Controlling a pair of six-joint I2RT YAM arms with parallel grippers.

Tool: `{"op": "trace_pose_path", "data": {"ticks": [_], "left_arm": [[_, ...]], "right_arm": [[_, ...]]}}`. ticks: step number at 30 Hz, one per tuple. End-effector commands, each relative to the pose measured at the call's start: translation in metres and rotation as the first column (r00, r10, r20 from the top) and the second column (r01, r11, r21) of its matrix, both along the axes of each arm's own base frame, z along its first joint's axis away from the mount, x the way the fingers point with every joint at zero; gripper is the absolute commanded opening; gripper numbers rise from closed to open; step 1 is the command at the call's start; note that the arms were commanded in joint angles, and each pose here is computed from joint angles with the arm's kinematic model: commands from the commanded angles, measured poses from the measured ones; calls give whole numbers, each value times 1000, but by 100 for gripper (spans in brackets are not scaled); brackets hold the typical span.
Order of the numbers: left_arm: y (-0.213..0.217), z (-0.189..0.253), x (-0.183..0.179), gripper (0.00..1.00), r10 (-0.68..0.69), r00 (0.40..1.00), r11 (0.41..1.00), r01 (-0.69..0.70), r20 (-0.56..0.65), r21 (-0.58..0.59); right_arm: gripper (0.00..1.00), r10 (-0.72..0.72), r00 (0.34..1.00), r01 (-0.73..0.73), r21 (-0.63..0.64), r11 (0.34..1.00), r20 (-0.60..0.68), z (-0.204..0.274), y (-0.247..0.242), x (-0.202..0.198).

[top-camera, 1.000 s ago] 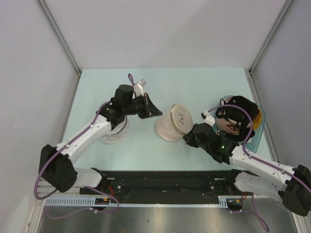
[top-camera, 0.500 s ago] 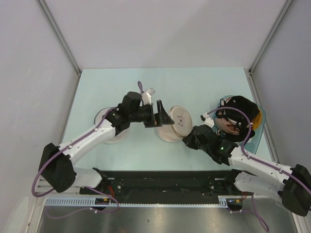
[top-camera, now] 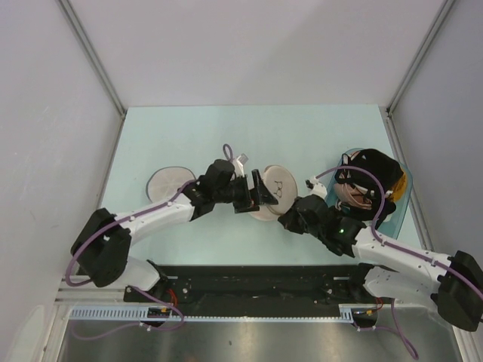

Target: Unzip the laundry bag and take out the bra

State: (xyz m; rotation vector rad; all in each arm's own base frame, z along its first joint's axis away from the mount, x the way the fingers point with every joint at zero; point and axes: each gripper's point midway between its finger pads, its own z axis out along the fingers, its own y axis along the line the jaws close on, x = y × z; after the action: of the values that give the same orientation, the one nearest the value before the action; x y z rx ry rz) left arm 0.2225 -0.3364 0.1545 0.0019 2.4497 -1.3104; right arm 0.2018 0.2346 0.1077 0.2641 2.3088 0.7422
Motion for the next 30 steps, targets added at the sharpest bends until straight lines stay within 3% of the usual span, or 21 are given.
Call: {"op": "trace_pose_path", "data": {"ticks": [1,3,5,6,7,8,12,17,28,30], "left_arm": [[-21,20,20,88,37,996,997,-32,80,-69],[-26,12,23,82,35,997,998,-31,67,-62],[-31,10,23,57,14,999,998,-11,48,-66],[-32,10,22,41,8,999,998,-6,41,-68],[-30,10,22,7,8,999,998,-5,36,-58],[-30,15,23,0,6,999,998,-3,45,-59],[-11,39,31,1,18,995,998,-11,98,-68],[15,61,43,0,10,990,999,-2,144,-51],[-5,54,95,0,-16,980,1000,16,196,1],[-10,48,106,7,-29,980,999,21,199,41]], "right_arm": [[0,4,998,-8,69,998,62,33,9,6],[0,6,998,-11,70,997,60,33,10,6],[0,20,999,-23,65,998,48,30,11,5],[0,30,998,-34,68,997,51,30,13,6],[0,50,998,-52,67,996,40,28,15,3],[0,47,998,-49,60,997,34,26,13,4],[0,-13,1000,13,-25,1000,2,12,-18,10],[0,-81,996,82,-43,996,29,17,-50,24],[0,48,995,-60,141,988,87,57,29,-10],[0,69,995,-80,150,985,77,57,44,-17]]}}
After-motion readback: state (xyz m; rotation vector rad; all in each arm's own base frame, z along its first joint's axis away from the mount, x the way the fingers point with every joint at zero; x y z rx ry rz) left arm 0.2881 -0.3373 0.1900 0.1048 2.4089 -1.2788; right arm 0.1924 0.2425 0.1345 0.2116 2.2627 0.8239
